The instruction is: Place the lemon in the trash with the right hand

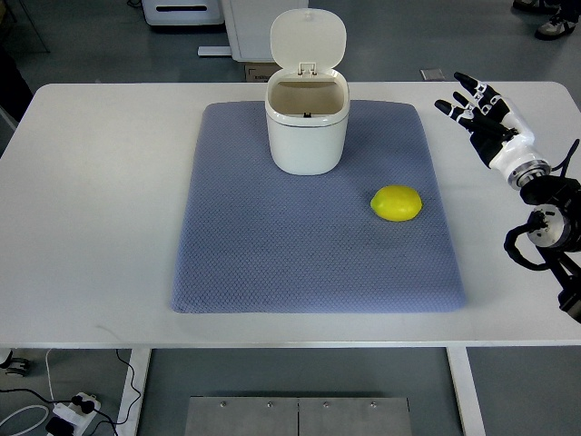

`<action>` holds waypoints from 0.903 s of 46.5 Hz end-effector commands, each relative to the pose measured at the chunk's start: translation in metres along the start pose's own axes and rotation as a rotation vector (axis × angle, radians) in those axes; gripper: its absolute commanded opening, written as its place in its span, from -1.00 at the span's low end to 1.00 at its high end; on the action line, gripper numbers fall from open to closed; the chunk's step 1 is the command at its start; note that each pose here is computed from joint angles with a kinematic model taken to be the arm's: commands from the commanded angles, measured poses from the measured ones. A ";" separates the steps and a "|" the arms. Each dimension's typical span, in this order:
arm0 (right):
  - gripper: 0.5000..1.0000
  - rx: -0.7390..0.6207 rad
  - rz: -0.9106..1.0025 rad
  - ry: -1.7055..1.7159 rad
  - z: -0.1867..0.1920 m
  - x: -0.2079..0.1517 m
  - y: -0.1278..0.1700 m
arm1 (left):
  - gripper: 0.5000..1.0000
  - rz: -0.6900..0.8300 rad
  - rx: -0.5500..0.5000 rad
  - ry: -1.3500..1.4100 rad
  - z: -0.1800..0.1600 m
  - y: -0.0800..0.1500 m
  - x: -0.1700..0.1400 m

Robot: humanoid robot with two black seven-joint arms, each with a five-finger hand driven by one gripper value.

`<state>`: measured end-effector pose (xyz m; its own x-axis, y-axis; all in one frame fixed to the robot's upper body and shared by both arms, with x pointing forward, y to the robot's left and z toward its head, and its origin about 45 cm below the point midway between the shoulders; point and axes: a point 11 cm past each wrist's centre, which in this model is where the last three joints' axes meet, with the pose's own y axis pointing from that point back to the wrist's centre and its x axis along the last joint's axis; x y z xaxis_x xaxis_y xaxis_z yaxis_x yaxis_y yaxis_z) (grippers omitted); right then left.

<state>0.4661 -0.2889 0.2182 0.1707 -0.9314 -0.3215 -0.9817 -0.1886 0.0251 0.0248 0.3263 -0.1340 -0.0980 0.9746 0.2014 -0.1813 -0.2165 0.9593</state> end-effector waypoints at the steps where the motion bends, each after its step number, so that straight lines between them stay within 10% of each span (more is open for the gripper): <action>1: 1.00 0.000 0.000 -0.001 0.000 0.000 0.000 | 1.00 0.000 0.000 0.000 0.000 0.000 0.000; 42: 1.00 0.002 -0.004 -0.003 -0.001 -0.002 -0.001 | 1.00 0.001 0.012 0.001 -0.007 0.001 0.001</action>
<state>0.4669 -0.2871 0.2193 0.1740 -0.9302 -0.3232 -0.9813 -0.1913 0.0222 0.0179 0.3265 -0.1345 -0.0991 0.9743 0.2025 -0.1697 -0.2171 0.9613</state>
